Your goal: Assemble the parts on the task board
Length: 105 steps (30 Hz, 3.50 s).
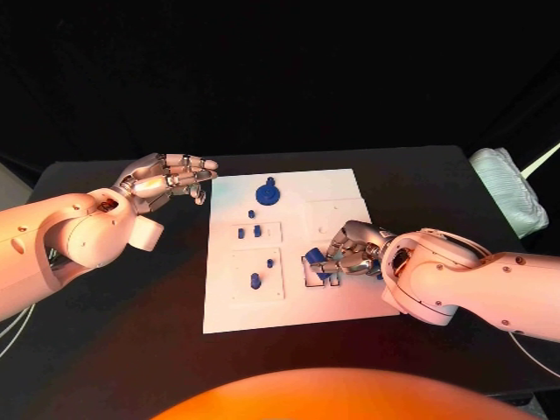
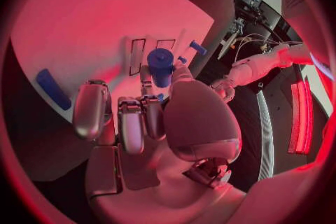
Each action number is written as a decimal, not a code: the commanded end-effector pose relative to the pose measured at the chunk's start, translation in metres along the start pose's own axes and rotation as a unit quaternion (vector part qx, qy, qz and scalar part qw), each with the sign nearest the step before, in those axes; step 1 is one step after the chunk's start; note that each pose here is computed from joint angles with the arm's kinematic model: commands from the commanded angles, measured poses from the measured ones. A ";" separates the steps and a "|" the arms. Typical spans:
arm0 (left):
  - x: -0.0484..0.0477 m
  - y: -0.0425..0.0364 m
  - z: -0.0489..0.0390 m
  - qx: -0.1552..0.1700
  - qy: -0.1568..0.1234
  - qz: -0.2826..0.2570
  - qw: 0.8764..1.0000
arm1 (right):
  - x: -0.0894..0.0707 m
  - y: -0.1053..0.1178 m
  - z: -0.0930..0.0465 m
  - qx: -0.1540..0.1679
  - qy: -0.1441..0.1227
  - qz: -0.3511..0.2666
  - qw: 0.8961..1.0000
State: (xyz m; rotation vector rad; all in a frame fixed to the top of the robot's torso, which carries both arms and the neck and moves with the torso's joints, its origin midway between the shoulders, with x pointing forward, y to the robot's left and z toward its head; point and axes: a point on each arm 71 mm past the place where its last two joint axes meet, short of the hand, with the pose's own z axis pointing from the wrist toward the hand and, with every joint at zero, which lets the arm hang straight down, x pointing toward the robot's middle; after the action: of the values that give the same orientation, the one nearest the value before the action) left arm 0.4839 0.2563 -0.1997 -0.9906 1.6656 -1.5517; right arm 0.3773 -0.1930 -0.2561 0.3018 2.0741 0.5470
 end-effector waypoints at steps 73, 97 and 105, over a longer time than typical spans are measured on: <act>-0.0002 0.0012 -0.0006 -0.008 0.007 0.000 1.000 | 0.002 0.000 -0.004 -0.003 0.001 -0.012 1.000; 0.0011 0.0013 -0.0007 -0.010 0.009 0.000 1.000 | 0.002 0.006 0.000 -0.020 -0.015 -0.010 1.000; 0.0009 0.0013 -0.0007 -0.010 0.009 0.000 1.000 | 0.000 0.006 -0.004 -0.036 -0.018 -0.009 0.999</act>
State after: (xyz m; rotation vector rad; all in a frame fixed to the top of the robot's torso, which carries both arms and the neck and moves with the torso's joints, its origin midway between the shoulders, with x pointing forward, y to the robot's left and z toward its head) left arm 0.4835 0.2580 -0.2014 -1.0012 1.6881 -1.5326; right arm 0.3747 -0.1909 -0.2534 0.2796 2.0372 0.5644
